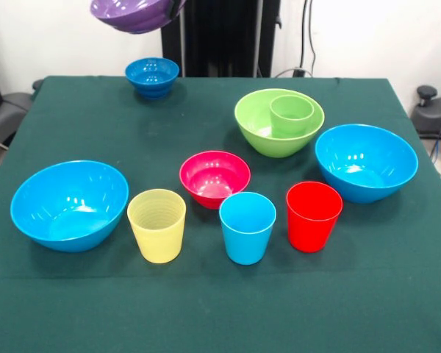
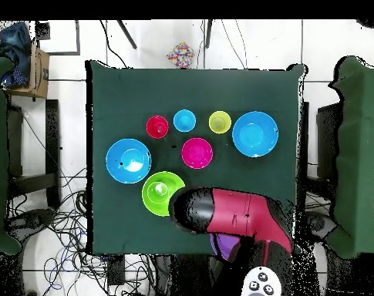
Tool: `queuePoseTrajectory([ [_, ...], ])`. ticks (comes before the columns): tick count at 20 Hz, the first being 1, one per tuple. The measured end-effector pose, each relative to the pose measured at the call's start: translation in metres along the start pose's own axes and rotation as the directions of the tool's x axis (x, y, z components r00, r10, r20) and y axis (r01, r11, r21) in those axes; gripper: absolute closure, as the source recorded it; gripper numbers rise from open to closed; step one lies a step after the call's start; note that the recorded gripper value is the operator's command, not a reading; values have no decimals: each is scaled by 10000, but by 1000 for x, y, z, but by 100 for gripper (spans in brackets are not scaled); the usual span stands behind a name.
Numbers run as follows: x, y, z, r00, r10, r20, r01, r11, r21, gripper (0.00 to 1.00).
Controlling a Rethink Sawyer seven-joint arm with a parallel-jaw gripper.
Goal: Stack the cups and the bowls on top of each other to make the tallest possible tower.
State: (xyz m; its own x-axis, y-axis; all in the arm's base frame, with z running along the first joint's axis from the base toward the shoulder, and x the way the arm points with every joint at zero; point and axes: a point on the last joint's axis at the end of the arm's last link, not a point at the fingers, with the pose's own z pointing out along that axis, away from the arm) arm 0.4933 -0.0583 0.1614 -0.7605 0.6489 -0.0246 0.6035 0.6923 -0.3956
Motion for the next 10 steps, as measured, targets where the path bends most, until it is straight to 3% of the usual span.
queuePoseTrajectory([
  [10, -7, -15, 11, 9999, -115, -5, 115, 9997, 206, 100],
])
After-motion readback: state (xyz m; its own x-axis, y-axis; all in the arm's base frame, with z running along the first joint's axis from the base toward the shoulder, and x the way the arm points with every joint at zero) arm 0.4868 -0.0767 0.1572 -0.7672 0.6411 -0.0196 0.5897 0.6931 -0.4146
